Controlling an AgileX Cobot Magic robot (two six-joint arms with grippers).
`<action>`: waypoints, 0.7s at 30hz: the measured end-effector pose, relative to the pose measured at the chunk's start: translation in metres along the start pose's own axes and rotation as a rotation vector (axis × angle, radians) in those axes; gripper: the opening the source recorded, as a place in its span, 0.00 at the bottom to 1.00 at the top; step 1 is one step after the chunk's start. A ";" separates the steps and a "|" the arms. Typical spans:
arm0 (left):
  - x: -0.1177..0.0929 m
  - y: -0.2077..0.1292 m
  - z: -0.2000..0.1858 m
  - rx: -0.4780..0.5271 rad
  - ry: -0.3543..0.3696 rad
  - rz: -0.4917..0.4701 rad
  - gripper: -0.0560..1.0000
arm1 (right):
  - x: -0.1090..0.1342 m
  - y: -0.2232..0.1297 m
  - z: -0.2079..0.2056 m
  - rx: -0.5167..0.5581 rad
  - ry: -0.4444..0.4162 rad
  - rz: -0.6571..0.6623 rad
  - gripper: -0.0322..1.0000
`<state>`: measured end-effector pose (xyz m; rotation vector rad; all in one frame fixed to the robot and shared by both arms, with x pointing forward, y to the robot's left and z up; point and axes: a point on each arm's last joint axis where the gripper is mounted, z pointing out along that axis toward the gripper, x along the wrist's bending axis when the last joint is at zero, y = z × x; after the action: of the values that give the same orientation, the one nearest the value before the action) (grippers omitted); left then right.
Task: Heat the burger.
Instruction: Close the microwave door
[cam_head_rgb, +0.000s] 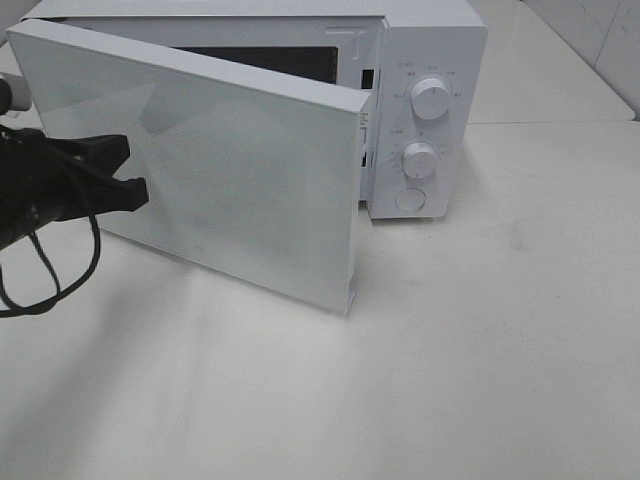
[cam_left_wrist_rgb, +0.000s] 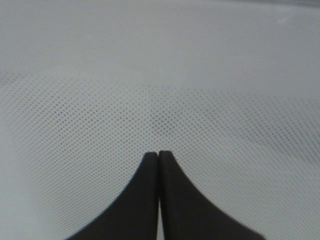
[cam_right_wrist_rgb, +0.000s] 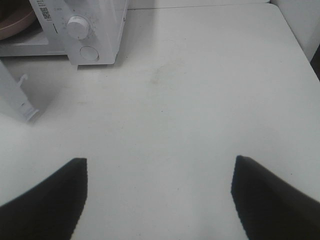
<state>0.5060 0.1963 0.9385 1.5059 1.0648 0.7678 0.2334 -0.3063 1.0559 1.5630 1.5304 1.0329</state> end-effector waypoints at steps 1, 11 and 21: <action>-0.005 0.001 0.006 -0.006 0.000 -0.006 0.05 | 0.000 0.000 0.000 0.000 0.000 0.000 0.77; -0.030 0.009 0.032 -0.024 0.046 -0.015 0.05 | 0.000 0.000 0.000 -0.001 0.000 0.000 0.77; -0.057 0.020 0.064 -0.039 0.066 -0.003 0.05 | 0.000 0.000 0.000 -0.001 0.000 0.000 0.77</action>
<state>0.5454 0.1180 0.9487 1.4540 1.0950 0.8372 0.2334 -0.3063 1.0560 1.5623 1.5298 1.0337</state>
